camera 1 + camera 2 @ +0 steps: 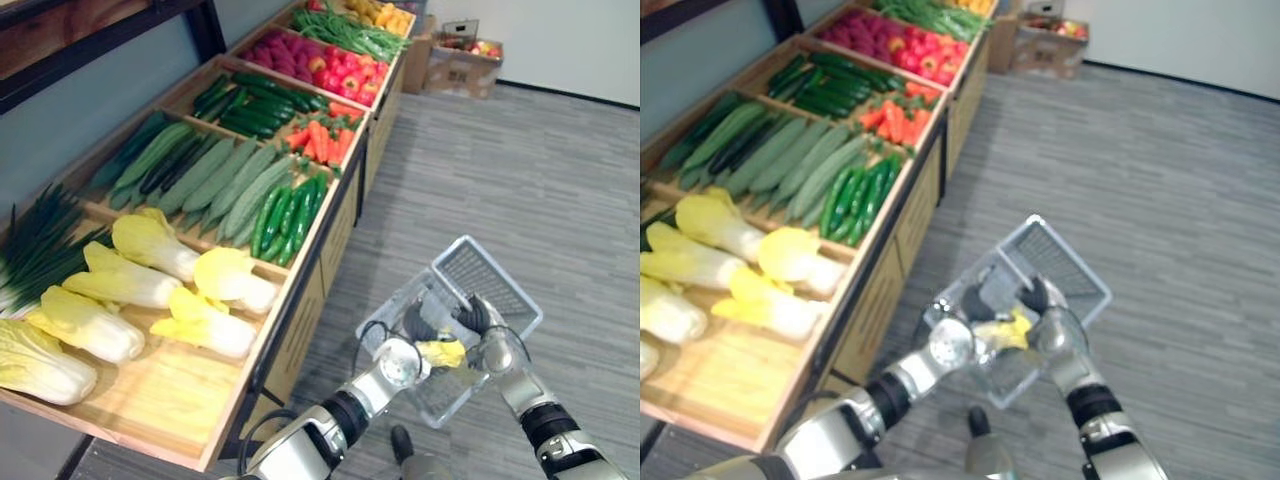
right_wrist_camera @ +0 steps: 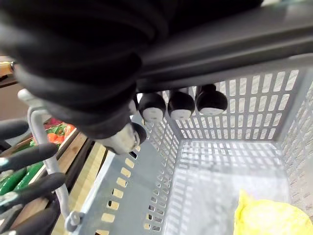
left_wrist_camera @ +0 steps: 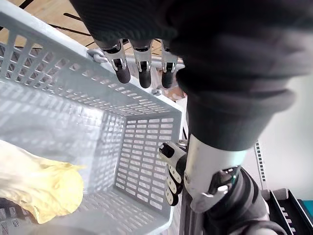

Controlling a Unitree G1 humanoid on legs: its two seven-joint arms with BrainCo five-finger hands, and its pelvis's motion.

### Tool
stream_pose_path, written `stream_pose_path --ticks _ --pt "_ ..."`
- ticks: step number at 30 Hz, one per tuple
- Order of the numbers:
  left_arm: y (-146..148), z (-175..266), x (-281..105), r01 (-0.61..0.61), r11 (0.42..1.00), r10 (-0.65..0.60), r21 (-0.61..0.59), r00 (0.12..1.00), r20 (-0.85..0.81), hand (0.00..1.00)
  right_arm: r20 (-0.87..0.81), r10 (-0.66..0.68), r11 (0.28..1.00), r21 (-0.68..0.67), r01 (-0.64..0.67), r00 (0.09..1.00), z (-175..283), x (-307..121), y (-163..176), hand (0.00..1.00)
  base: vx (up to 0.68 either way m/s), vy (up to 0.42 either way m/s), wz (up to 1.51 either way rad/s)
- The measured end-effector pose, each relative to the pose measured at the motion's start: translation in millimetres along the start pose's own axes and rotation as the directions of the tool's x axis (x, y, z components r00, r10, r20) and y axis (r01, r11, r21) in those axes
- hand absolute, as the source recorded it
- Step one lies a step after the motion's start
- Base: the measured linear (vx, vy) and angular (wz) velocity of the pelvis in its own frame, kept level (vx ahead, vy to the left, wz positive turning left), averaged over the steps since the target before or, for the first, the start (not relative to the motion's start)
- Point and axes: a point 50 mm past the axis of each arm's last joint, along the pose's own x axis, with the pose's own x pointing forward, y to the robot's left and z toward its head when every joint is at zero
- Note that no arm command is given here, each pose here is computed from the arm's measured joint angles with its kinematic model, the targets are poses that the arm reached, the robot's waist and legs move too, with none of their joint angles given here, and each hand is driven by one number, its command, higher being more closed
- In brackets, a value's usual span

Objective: Pick vegetable in the basket

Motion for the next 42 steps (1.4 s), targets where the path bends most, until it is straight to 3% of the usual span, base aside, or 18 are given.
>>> stream_pose_path --ticks 7,11,14,18,22,24,27,31,38,42 --pt "-6.8 50.3 -20.0 0.146 0.987 -0.119 -0.071 0.949 0.291 0.00 -0.081 -0.047 0.998 0.033 0.050 0.996 -22.4 -5.3 -12.1 1.00 0.00 -0.002 0.21" --pt "19.9 63.5 -52.3 0.215 0.949 -0.089 -0.232 0.886 0.454 0.00 -0.185 -0.025 1.000 0.000 0.025 0.982 -64.3 -29.8 -13.3 1.00 0.00 -0.003 0.23" --pt "58.0 40.5 -74.4 0.125 0.913 0.052 -0.389 0.909 0.415 0.00 -0.298 -0.020 1.000 0.002 0.022 0.954 -98.7 -55.6 -12.2 1.00 0.01 -0.007 0.25" --pt "111.3 -2.6 -108.2 -0.122 0.846 0.291 -0.519 0.921 0.258 0.00 -0.458 0.022 0.999 -0.014 -0.033 0.889 -140.8 -90.2 -3.3 1.00 0.00 -0.005 0.25" --pt "143.6 -30.1 -129.3 -0.367 0.798 0.481 -0.478 0.866 0.139 0.00 -0.565 0.048 0.999 0.024 -0.042 0.824 -165.3 -118.3 6.2 1.00 -0.02 0.008 0.18" --pt "154.0 -48.7 -142.2 -0.500 0.783 0.561 -0.369 0.825 0.072 0.00 -0.600 0.043 0.999 0.048 -0.018 0.799 -172.0 -127.4 8.6 1.00 -0.02 0.007 0.17" --pt "153.9 -73.1 -151.7 -0.580 0.767 0.596 -0.274 0.803 -0.029 0.00 -0.617 0.039 0.998 0.069 0.004 0.786 -173.7 -135.3 16.5 1.00 -0.01 -0.001 0.14" --pt "146.1 -87.3 -156.5 -0.609 0.764 0.604 -0.210 0.791 -0.096 0.00 -0.640 0.043 0.993 0.109 0.035 0.767 -176.0 -143.1 26.3 1.00 0.01 -0.002 0.16" --pt "144.3 -87.6 -155.9 -0.604 0.771 0.597 -0.203 0.796 -0.099 0.00 -0.663 0.010 0.985 0.136 0.107 0.748 -175.5 -145.3 30.8 1.00 0.03 -0.001 0.03" --pt "129.8 -78.7 -146.2 -0.540 0.813 0.541 -0.219 0.839 -0.061 0.00 -0.681 -0.053 0.973 0.130 0.192 0.730 -177.2 -146.1 23.0 1.00 -0.01 0.043 -0.11"
